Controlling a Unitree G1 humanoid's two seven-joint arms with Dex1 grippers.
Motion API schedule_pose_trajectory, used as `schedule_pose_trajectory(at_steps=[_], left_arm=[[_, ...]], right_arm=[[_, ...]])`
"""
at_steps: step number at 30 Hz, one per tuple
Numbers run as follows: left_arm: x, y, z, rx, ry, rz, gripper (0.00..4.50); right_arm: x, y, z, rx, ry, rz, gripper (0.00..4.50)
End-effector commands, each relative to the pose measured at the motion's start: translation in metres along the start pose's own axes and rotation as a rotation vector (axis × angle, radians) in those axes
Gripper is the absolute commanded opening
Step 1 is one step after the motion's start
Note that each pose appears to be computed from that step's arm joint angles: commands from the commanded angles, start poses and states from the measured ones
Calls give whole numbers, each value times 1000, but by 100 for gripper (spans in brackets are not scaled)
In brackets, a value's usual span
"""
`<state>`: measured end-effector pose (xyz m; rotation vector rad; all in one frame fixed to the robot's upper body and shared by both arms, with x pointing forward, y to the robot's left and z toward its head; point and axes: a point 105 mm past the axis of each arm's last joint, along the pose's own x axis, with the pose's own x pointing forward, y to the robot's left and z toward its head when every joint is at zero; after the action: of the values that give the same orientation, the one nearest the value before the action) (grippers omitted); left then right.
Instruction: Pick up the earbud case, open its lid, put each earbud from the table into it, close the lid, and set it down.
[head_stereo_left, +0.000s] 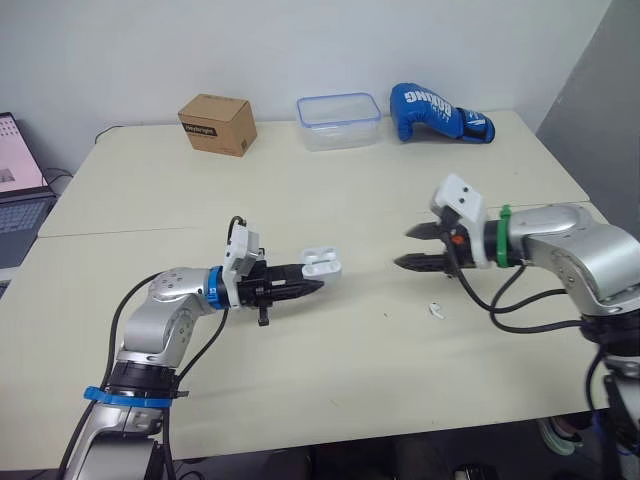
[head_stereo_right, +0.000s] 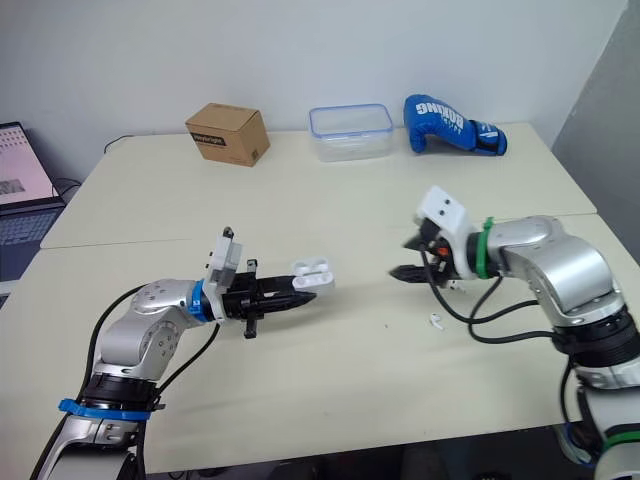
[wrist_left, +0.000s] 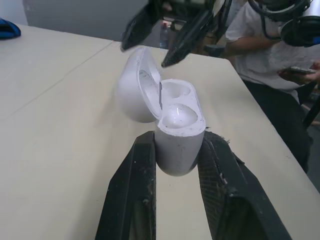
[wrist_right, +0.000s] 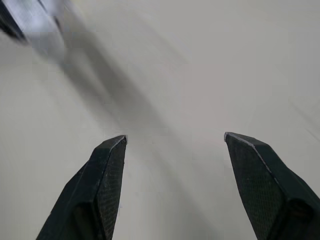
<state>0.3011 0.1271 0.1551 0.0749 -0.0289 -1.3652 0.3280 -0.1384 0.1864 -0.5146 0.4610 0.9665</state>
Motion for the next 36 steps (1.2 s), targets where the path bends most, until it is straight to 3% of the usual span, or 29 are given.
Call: schedule_pose_trajectory(at_steps=[1,9,20,30,35,36], left_arm=[[0,-1,11,53,-19,-2,81],[1,-6,7,48,-14,-13,81],[-4,-3,9,52,-12,-25,81],[-2,-5,11,56,-13,-41,81],[-1,-5,12,57,-12,-42,81],[-1,-6,12,57,-12,-42,81]], right_arm=[[-2,11,-12,-46,46,33,323],[7,26,-49,1,163,-10,323],[16,43,-72,54,223,-59,323],[23,39,-82,89,244,-110,323],[22,35,-85,85,258,-130,207],[22,35,-86,84,262,-131,207]])
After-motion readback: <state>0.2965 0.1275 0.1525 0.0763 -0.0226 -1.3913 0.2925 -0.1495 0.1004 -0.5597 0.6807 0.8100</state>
